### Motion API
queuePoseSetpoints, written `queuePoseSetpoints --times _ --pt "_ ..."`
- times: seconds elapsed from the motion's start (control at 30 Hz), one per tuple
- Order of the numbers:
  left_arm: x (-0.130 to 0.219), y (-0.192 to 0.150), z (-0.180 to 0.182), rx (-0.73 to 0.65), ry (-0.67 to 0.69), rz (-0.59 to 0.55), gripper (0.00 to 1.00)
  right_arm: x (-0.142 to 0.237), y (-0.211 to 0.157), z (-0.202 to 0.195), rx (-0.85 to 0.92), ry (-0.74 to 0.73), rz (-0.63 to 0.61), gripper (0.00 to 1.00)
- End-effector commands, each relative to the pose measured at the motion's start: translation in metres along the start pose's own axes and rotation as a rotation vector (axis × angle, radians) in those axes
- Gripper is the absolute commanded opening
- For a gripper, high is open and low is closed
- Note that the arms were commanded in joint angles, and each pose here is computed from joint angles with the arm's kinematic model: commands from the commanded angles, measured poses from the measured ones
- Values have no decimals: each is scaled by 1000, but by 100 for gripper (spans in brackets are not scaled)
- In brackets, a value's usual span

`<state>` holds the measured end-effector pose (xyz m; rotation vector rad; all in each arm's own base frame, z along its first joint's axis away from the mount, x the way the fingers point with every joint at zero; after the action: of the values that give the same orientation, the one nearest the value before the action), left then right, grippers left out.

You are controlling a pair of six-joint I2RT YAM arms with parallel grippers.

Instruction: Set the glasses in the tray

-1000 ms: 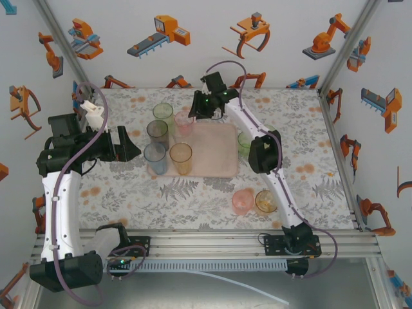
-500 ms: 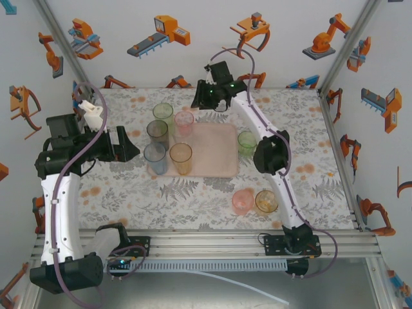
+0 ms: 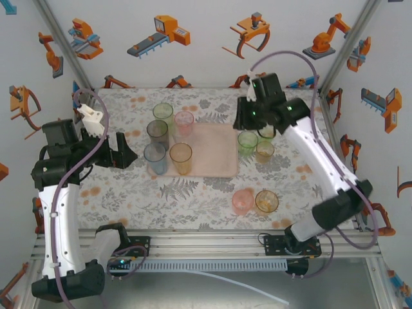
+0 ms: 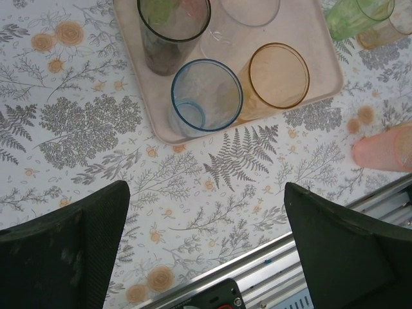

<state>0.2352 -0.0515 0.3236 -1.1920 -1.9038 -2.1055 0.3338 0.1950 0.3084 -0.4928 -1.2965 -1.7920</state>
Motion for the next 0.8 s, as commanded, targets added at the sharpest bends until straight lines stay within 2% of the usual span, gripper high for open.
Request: queuePoseSetpoints --times 0.0,0.2,0.43,0.6,0.77 --pt "4 -11 -6 -34 -7 27 97 5 -51 -31 -27 -86 69 39" --pt "10 -17 -12 -46 -7 27 97 40 -105 -53 -69 -85 84 38" --pt "8 -31 -18 -34 -32 42 97 56 -147 -71 -93 -66 104 38" --pt "0 -33 -18 -9 -66 57 97 55 -166 -80 -125 -52 99 36" --pt "-8 -40 -17 -1 -77 78 97 53 -168 -76 -140 -21 101 35"
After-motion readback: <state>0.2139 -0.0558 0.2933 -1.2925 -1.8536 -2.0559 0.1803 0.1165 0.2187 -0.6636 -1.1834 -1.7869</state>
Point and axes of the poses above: each hand's point on the last joint's axis, 136 mm out from that joint toward the fingers, its own x axis back along the fingers, its own z axis along the line the jaws close on, y = z × x, the point moved 2 cm from there along x, back along the fingers, and after that the axes turned 10 degrees about -x, right-handed, at the moved point
